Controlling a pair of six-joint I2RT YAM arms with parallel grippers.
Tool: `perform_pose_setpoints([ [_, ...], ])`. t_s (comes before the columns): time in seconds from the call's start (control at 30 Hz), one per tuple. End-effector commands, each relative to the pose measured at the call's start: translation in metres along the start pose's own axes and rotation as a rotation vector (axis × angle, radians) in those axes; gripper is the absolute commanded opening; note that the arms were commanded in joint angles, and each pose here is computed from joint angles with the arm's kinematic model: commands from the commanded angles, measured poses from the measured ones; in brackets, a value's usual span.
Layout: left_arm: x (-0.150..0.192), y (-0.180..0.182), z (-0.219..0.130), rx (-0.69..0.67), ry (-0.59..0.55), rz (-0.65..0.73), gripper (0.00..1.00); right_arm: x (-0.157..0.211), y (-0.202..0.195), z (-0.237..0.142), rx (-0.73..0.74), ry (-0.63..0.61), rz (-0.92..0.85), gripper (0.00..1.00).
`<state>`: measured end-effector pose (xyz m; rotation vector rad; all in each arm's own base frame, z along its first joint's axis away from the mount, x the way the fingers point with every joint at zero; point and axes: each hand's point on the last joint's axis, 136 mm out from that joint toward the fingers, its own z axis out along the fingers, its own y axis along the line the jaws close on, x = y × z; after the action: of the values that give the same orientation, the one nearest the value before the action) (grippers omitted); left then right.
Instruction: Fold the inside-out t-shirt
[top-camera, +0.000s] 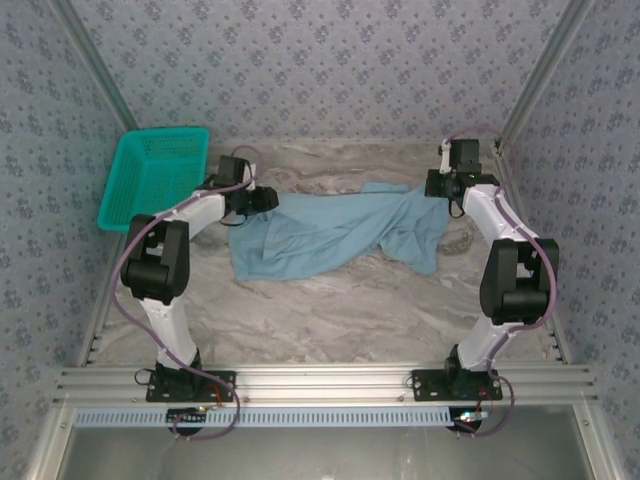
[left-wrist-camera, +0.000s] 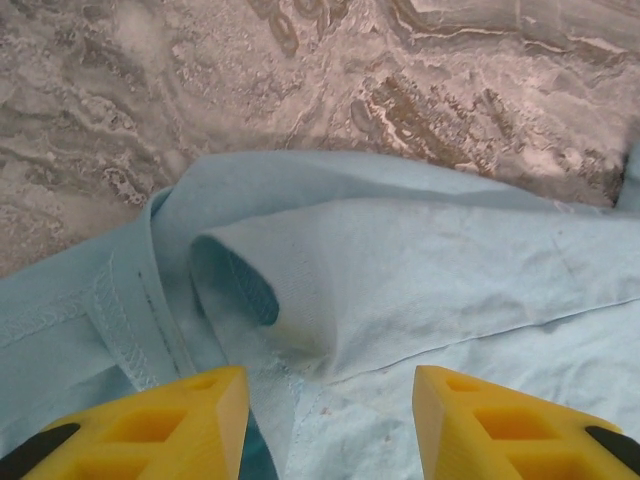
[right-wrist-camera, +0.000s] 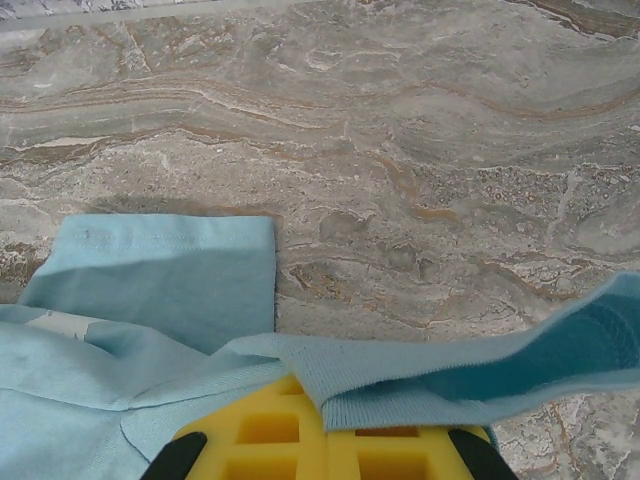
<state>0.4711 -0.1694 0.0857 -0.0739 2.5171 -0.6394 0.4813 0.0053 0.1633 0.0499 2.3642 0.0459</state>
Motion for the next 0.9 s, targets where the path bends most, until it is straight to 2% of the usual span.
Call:
perform_pose_setpoints([
  [0.0, -0.001, 0.000, 0.000, -0.028, -0.015, 0.049, 0.48, -0.014, -0.002, -0.003, 0.002, -0.035, -0.014, 0.00],
  [0.3, 0.000, -0.007, 0.022, 0.015, 0.037, 0.032, 0.47, -0.012, -0.004, -0.007, 0.001, -0.040, -0.008, 0.00],
  [0.4, -0.001, -0.010, 0.020, 0.024, 0.033, 0.034, 0.40, -0.013, -0.005, -0.010, -0.001, -0.047, -0.003, 0.00],
  [0.67, -0.010, -0.025, 0.002, 0.068, -0.008, 0.044, 0.10, -0.014, -0.005, -0.013, -0.009, -0.053, 0.001, 0.00],
  [0.87, -0.024, -0.040, -0.032, 0.094, -0.064, 0.057, 0.08, -0.020, -0.006, -0.023, -0.011, -0.072, 0.003, 0.00],
])
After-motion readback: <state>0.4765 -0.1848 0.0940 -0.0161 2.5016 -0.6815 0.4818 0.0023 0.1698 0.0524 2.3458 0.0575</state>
